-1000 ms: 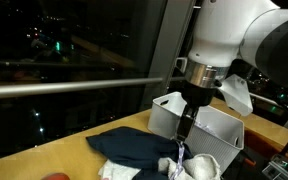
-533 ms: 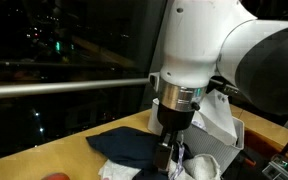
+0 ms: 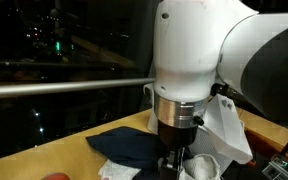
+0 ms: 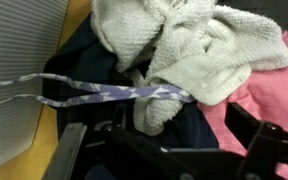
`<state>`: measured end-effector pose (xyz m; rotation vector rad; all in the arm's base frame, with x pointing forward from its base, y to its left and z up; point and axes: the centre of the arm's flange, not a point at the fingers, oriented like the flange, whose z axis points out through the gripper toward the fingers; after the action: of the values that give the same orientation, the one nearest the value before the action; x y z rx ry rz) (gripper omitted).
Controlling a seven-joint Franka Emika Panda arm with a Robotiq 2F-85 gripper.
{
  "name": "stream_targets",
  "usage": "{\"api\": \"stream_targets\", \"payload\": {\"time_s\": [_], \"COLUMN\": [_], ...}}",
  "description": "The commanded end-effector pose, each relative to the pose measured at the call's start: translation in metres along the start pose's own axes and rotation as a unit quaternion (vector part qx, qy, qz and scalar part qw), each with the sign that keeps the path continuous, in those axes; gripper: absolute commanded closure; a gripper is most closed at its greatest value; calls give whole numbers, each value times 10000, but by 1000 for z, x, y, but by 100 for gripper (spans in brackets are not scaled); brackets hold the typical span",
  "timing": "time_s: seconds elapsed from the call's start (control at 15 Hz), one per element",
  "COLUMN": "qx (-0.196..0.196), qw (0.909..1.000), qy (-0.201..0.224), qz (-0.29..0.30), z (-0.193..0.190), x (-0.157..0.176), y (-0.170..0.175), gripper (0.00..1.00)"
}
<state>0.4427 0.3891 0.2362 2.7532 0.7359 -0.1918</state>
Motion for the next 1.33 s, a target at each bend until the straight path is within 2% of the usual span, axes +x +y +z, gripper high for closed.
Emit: {"api": "stream_targets", "payload": {"time_s": [0.0, 0.47, 0.87, 0.93, 1.0, 1.27], "qx": [-45, -111, 3, 36, 28, 61], "qw": [9995, 9986, 9988, 9990, 9991, 9993], "qy": [-284, -498, -482, -440, -419, -377], "qz": [-90, -99, -44, -35, -37, -35], "z": [13, 78, 110, 113, 114, 114], "x": [1, 3, 11, 11, 11, 12], "y": [-9, 8, 17, 18, 18, 17], "gripper": [0, 0, 0, 25, 26, 58]}}
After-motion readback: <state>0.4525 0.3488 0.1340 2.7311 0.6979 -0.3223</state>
